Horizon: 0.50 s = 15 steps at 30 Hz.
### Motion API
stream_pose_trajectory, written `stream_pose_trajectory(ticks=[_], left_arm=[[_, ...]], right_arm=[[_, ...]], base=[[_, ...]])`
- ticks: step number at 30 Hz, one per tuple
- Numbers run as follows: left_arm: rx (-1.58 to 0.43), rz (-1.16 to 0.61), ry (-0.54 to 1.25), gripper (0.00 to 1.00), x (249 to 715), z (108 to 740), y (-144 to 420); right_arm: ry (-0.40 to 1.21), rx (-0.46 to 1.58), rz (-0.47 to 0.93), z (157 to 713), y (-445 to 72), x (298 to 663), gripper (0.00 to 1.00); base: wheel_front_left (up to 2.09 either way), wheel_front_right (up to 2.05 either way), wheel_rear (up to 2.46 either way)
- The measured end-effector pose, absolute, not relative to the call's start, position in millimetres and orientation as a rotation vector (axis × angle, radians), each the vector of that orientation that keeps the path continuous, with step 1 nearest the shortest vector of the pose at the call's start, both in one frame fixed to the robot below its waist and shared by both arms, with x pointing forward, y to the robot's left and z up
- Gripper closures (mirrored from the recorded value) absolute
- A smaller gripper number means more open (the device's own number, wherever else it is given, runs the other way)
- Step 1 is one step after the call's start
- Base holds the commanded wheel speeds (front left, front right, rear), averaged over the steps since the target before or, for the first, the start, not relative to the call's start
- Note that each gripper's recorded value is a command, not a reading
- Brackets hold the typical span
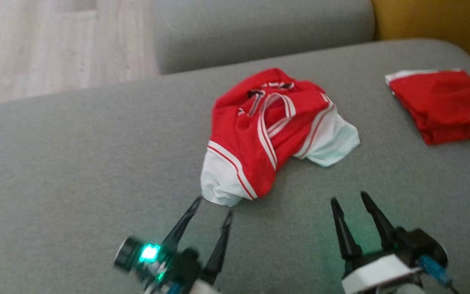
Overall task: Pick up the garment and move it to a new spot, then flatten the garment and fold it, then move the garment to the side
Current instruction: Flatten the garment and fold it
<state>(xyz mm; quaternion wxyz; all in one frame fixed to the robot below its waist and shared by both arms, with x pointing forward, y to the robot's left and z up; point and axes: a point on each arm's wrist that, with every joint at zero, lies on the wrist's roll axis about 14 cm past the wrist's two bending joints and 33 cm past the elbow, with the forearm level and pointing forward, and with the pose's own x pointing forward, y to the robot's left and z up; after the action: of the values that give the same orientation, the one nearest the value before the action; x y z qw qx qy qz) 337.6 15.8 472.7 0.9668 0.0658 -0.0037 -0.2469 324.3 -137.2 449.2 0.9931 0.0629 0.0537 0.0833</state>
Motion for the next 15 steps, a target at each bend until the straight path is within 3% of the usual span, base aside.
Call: stream_pose_trajectory(ticks=[10, 15], left_arm=[[0.301, -0.892, -0.083, 0.0, 379.1, 467.0, -89.3], [0.376, -0.886, 0.055, 0.0, 393.7, 421.6, -96.2]], right_arm=[[0.127, 0.125, 0.111, 444.3, -154.6, 344.1, 0.0], [0.144, 0.119, 0.053, 439.7, -172.1, 342.9, 0.0]], base=[[0.0, 0.0, 0.0], [0.0, 0.0, 0.0]])
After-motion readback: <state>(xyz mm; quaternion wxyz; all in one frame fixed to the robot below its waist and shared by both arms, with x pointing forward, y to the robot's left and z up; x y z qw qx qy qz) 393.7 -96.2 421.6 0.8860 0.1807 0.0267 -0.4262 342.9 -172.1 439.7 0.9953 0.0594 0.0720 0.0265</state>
